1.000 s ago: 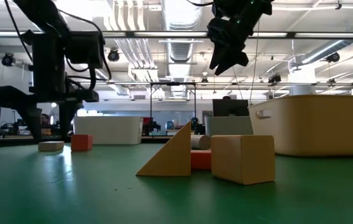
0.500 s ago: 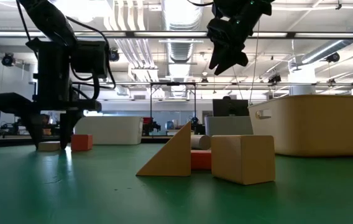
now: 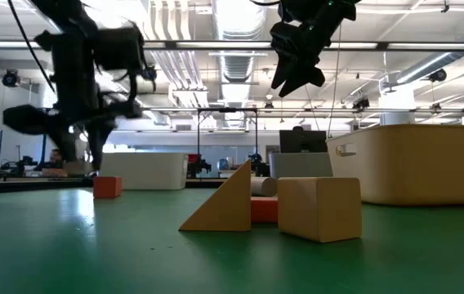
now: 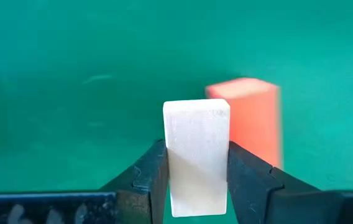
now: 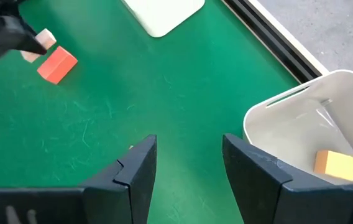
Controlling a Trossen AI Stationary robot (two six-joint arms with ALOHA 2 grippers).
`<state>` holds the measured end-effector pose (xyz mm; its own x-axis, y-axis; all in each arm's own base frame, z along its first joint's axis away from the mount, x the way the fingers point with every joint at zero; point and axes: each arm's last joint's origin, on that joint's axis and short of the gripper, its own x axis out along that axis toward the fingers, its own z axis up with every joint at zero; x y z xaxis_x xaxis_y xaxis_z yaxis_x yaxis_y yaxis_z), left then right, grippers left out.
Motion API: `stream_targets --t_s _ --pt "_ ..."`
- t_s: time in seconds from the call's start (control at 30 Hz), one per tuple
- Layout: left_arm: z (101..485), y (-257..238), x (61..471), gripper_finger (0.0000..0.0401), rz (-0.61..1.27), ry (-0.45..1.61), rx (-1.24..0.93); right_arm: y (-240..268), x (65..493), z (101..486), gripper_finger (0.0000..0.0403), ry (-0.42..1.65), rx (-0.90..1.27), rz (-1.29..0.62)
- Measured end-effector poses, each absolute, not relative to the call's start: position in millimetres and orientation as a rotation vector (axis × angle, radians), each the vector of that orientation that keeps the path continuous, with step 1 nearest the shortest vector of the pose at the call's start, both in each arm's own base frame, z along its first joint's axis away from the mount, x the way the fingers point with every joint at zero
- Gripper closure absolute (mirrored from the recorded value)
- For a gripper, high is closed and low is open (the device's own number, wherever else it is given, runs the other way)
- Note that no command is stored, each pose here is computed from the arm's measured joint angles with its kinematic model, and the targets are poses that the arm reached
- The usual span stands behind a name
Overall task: Sort & place blocks by color
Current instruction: Put the brown block into the white bin
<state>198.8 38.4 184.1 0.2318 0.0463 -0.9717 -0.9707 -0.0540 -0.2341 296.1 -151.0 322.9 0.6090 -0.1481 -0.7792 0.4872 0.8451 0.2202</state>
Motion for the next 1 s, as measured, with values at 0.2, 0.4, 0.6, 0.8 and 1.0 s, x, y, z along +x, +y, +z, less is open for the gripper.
stream_targets --t_s 0.2,0.4,0.6,0.8,1.0 --pt "235.5 59.9 205.7 0.0289 1.011 0.775 -1.218 -151.9 297.7 324.3 0.0232 0.814 0.462 -0.393" --pt "267.6 114.2 202.1 0.0289 1.055 0.685 -0.994 -152.0 298.0 324.6 0.0232 0.806 0.480 -0.402" --pt "264.3 180.1 195.1 0.0289 1.091 0.661 -0.839 -152.2 298.2 324.9 0.0232 0.799 0.491 -0.408" --pt "235.5 219.2 206.8 0.0289 1.028 0.725 -0.850 -153.0 298.1 324.9 0.0232 0.795 0.496 -0.441" --pt "207.7 226.5 214.5 0.0287 1.036 0.827 -0.888 -153.7 297.9 324.9 0.0232 0.789 0.515 -0.477"
